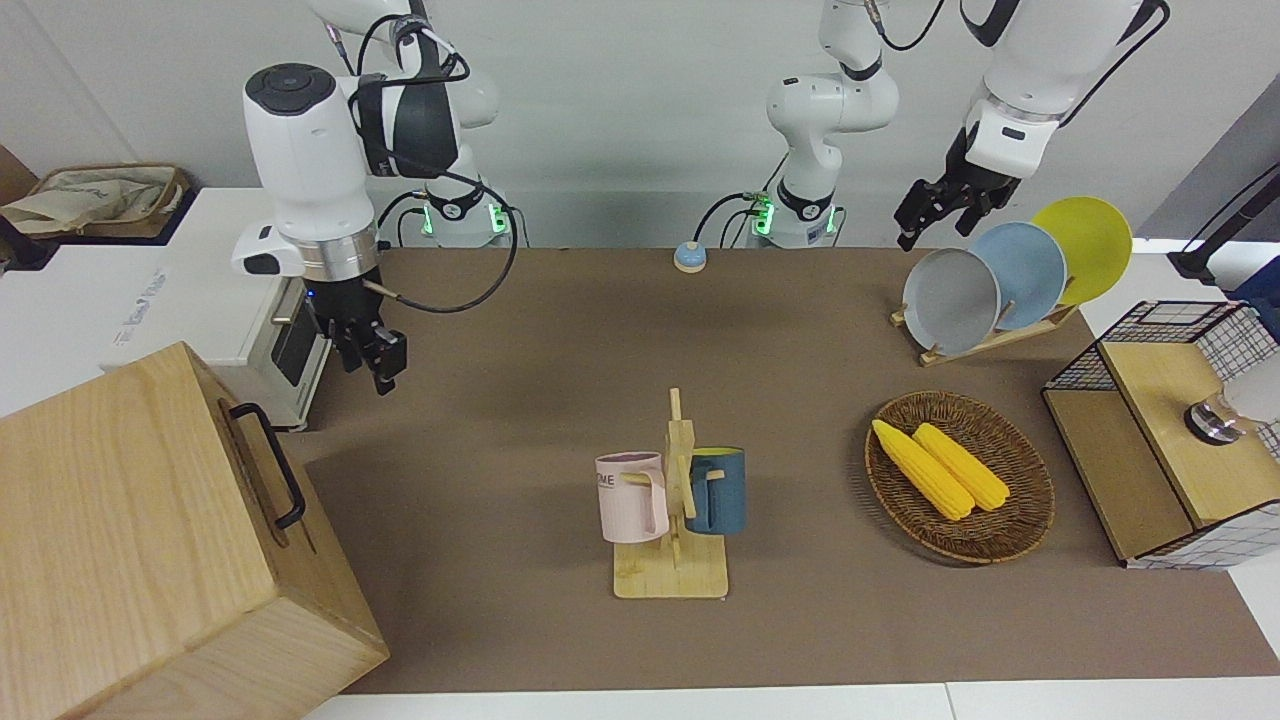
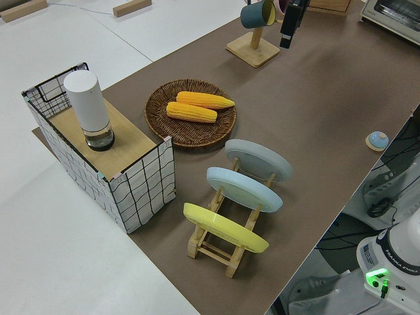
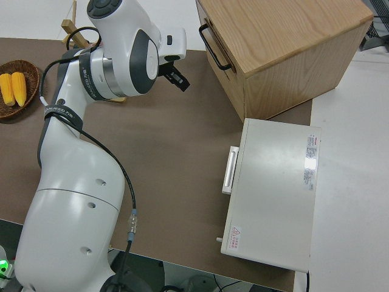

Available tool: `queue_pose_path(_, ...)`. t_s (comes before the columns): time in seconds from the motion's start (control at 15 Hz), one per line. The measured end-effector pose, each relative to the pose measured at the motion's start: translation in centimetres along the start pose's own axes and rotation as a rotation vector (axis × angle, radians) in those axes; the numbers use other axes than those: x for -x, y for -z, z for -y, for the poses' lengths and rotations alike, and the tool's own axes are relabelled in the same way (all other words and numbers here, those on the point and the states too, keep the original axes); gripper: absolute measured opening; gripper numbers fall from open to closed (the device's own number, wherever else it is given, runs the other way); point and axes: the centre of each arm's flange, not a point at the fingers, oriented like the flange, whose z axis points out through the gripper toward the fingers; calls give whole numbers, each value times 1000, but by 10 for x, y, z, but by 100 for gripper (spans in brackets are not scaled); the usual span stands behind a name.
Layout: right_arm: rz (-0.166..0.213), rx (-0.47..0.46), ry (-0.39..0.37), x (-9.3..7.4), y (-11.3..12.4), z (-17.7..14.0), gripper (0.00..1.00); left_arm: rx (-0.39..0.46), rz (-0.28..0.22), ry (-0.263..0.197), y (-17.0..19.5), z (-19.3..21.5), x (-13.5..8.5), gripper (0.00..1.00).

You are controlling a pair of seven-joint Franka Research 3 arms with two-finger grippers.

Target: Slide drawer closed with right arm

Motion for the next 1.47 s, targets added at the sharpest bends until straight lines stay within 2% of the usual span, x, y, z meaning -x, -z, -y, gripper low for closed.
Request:
queue_pose_path(0.13, 23, 10, 89, 15, 17, 0, 94, 0, 0, 0, 0, 0, 0, 100)
queue_pose_path(0.2, 37, 9, 130, 20, 24, -1, 99, 0, 0, 0, 0, 0, 0, 100)
queue_pose_path(0.47, 83, 1, 288, 43, 61, -12, 99, 0, 0, 0, 0, 0, 0, 100)
queue_pose_path(0.73, 131, 22, 475, 66, 84, -34, 99, 0, 0, 0, 0, 0, 0, 100)
queue_pose_path(0.87, 152, 27, 542, 71, 95, -49, 99, 0, 0, 0, 0, 0, 0, 100)
queue_pose_path(1.0, 163, 26, 587, 71, 106, -63, 99, 0, 0, 0, 0, 0, 0, 100)
queue_pose_path(1.13, 189, 32, 622, 74, 111, -73, 99, 0, 0, 0, 0, 0, 0, 100)
queue_pose_path(1.33, 230, 44, 651, 77, 113, -83, 99, 0, 0, 0, 0, 0, 0, 100)
queue_pose_path(1.47, 253, 32, 677, 74, 111, -91, 99, 0, 0, 0, 0, 0, 0, 100)
